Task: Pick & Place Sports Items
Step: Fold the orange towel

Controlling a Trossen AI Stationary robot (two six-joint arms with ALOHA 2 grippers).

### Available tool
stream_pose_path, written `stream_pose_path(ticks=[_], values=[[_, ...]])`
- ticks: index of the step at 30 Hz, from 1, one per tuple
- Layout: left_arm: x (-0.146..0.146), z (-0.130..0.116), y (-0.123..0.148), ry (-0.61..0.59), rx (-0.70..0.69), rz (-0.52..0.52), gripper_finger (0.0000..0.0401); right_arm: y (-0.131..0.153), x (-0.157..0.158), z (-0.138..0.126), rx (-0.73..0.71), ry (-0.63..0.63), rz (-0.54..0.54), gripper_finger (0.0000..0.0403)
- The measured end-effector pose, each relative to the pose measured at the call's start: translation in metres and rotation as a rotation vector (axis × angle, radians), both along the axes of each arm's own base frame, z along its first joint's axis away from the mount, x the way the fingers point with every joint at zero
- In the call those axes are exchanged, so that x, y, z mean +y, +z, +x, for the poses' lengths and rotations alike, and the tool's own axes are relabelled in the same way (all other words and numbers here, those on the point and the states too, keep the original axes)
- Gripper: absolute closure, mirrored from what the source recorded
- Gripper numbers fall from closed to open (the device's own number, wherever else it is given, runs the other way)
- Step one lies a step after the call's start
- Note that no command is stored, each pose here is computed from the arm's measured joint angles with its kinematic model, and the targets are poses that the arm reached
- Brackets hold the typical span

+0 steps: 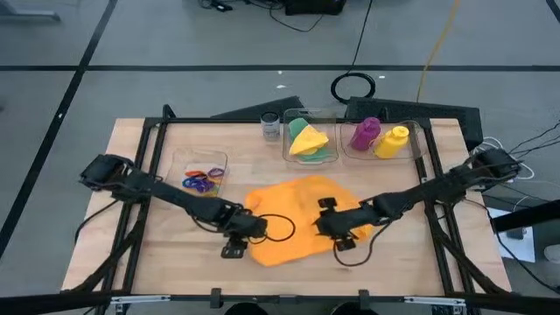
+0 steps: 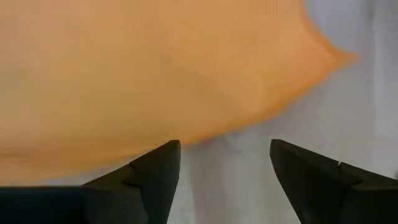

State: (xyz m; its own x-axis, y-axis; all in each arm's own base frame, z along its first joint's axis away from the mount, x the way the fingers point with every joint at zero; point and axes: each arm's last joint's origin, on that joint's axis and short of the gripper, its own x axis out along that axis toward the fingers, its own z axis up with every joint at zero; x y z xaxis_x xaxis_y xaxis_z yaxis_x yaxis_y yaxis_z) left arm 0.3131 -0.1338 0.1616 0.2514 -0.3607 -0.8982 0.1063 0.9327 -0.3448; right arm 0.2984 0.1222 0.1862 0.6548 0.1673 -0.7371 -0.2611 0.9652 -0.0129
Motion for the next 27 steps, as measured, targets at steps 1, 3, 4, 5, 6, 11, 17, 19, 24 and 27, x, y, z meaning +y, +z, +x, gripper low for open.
stream_pose_path(ticks=[1, 3, 4, 5, 6, 11, 17, 19, 24, 27], values=[[0.002, 0.001, 0.0, -0.005, -0.013, 0.01, 0.0189, 0.006, 0.002, 0.002, -0.054, 0.017, 0.008, 0.0248], [0.004, 0.004, 0.001, -0.013, -0.043, 0.023, 0.0189, 0.012, 0.004, 0.004, -0.117, 0.052, 0.001, 0.0248], [0.005, 0.005, 0.001, -0.014, -0.053, 0.028, 0.0189, 0.012, 0.005, 0.005, -0.136, 0.067, -0.007, 0.0248], [0.006, 0.006, 0.001, -0.014, -0.062, 0.032, 0.0189, 0.014, 0.005, 0.006, -0.154, 0.078, -0.013, 0.0248], [0.007, 0.007, 0.001, -0.015, -0.071, 0.037, 0.0189, 0.015, 0.006, 0.007, -0.173, 0.083, -0.013, 0.0248], [0.012, 0.011, 0.002, 0.004, -0.127, 0.118, 0.0189, 0.015, 0.005, 0.009, -0.188, 0.083, -0.018, 0.0248], [0.012, 0.018, 0.005, 0.023, -0.21, 0.135, 0.019, 0.015, 0.003, 0.012, -0.207, 0.065, -0.044, 0.0248], [0.011, 0.019, 0.006, 0.034, -0.224, 0.126, 0.019, 0.015, 0.004, 0.014, -0.228, 0.068, -0.034, 0.0248], [0.007, 0.019, -0.001, 0.033, -0.205, 0.136, 0.019, 0.01, 0.013, 0.024, -0.323, 0.102, -0.035, 0.0248], [0.004, 0.017, -0.001, 0.033, -0.211, 0.159, 0.019, 0.002, 0.018, 0.029, -0.352, 0.126, -0.048, 0.0248]])
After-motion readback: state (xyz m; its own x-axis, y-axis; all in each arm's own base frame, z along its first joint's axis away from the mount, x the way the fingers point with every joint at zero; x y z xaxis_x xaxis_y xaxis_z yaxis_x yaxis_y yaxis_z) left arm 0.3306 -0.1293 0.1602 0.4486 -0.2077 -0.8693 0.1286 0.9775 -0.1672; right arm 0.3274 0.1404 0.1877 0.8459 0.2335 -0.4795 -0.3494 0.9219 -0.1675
